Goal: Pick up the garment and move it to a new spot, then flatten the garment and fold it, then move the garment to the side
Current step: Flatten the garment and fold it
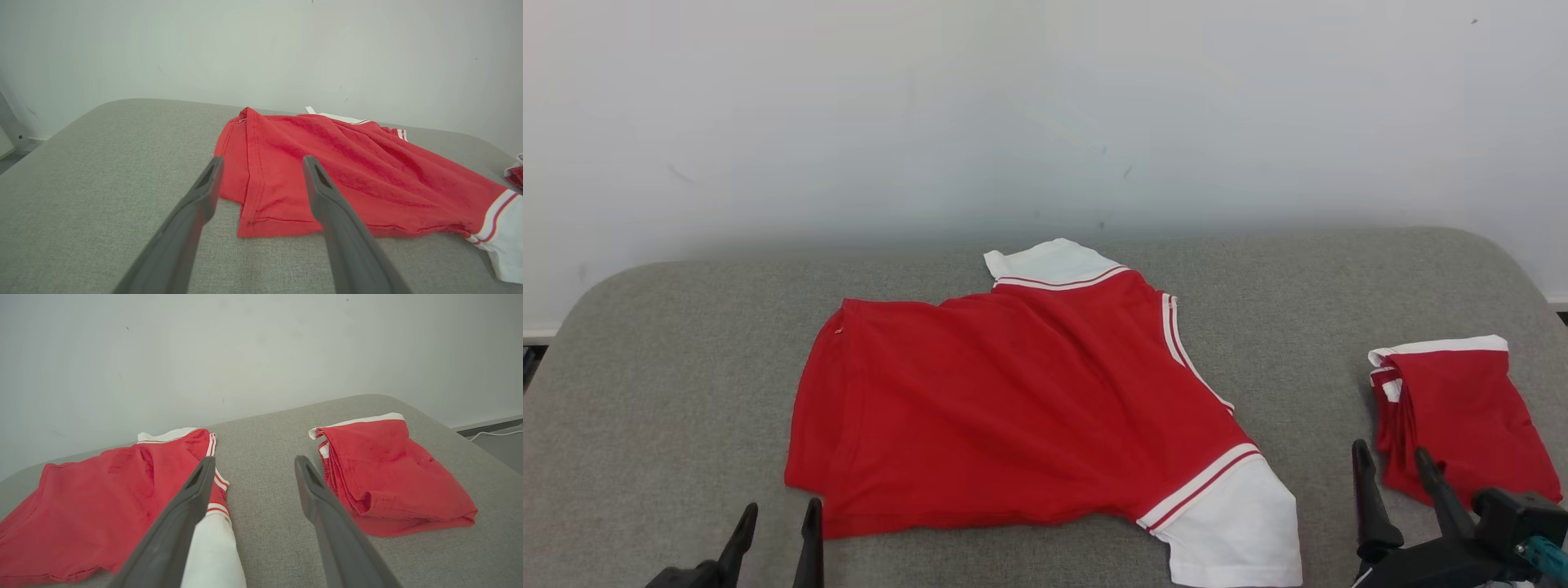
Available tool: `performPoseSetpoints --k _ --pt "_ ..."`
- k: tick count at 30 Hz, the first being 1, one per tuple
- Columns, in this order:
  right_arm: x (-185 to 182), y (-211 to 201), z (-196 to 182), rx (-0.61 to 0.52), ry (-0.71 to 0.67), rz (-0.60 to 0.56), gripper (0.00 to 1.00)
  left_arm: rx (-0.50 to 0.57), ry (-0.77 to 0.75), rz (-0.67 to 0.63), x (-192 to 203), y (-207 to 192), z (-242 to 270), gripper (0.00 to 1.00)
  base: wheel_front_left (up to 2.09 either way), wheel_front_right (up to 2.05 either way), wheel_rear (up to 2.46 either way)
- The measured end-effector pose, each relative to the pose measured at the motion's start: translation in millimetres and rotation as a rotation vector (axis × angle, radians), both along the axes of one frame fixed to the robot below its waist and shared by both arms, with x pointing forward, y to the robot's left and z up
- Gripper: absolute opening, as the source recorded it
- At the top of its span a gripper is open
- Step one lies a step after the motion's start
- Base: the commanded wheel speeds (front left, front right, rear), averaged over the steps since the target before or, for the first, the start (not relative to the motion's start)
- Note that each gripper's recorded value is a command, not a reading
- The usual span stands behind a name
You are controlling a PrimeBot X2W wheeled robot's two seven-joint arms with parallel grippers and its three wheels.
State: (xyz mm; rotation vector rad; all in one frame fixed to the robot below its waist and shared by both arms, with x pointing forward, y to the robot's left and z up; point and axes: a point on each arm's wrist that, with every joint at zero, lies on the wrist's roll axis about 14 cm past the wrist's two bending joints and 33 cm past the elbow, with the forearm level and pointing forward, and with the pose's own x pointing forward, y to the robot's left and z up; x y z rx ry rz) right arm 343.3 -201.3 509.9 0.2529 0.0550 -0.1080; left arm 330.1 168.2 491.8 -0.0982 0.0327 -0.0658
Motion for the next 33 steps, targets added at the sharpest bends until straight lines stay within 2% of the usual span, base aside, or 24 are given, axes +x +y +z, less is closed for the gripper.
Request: performPoseSetpoints --k 11,17,28,31,33 --pt "-2 20 -43 -0.02 0.226 0.106 1.0 0.002 0.228 -0.067 15 -13 -33 1.0 0.0 0.0 0.0" --pt "-7 24 -64 -0.048 0.358 0.149 1.0 0.053 0.403 -0.111 20 -9 -61 1.0 0.0 0.0 0.0" --pt "-4 24 -83 -0.057 0.478 0.172 1.0 0.127 0.564 -0.126 47 -1 -84 1.0 0.0 0.0 0.0" --pt "-2 21 -86 -0.06 0.501 0.171 1.0 0.138 0.62 -0.137 48 -3 -96 0.89 0.0 0.0 0.0" --pt "-1 20 -89 -0.061 0.515 0.169 1.0 0.142 0.646 -0.141 49 -4 -102 0.86 0.0 0.0 0.0"
